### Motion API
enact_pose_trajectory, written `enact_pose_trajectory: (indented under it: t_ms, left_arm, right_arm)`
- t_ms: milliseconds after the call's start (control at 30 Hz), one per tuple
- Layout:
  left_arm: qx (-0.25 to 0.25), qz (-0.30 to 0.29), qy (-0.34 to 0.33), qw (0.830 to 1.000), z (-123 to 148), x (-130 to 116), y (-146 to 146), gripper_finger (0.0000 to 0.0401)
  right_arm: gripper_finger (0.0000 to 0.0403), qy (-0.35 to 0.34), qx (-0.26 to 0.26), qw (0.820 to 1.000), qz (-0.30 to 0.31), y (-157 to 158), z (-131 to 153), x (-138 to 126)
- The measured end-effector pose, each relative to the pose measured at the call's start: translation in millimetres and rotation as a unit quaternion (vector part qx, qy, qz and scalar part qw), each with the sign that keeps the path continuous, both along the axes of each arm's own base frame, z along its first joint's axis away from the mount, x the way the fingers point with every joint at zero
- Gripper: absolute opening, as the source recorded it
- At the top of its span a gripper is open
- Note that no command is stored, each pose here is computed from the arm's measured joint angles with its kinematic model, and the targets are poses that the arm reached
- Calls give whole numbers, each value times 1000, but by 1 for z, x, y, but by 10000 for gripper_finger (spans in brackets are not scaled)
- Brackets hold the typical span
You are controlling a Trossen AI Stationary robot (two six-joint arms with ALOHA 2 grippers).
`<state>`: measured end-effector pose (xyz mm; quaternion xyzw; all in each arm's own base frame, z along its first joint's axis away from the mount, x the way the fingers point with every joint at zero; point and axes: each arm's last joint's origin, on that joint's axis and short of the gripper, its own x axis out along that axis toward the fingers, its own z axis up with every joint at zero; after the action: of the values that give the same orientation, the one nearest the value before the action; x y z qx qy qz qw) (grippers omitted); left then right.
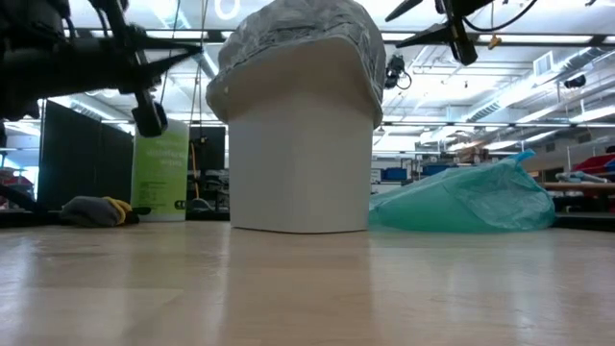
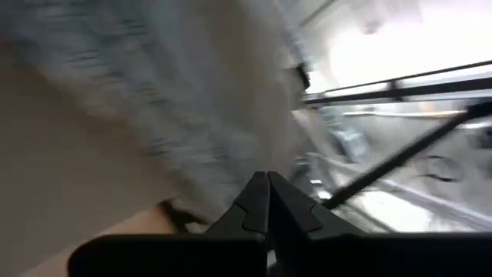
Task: Place trash/remove bag and relplace
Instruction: Remove the light blue trash bag from the trash bin
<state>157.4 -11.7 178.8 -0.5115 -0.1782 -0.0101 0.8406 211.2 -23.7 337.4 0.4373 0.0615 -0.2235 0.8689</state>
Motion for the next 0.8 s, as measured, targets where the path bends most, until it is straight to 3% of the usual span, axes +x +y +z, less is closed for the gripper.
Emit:
enact_pose_trajectory:
  t_ms: [133, 267, 400, 500, 567, 700, 800]
  left_arm:
    - [-22, 23, -7, 999, 1, -1, 2, 27]
    - [-59, 96, 7, 994, 0, 2, 6, 56]
    - [-87, 67, -21, 994, 20, 19, 3, 77]
    - [-27, 21, -109, 993, 63, 33, -3, 78]
    - [44, 28, -185, 981, 101, 39, -5, 71]
    - [198, 77, -287, 934, 158, 31, -2, 47]
    - [255, 102, -326, 905, 184, 4, 4, 29]
  right_arm:
    - [181, -1, 1, 1000, 0, -1, 0, 0]
    - [181, -3, 2, 1000, 2, -1, 0, 0]
    - [181, -2, -5, 1000, 4, -1, 0, 0]
    - [181, 1, -17, 1000, 8, -1, 1, 0]
    - [181, 3, -24, 1000, 10, -1, 1, 0]
    - [181, 0, -33, 999, 16, -1, 2, 1]
    - [181, -7, -27, 999, 38, 0, 3, 1]
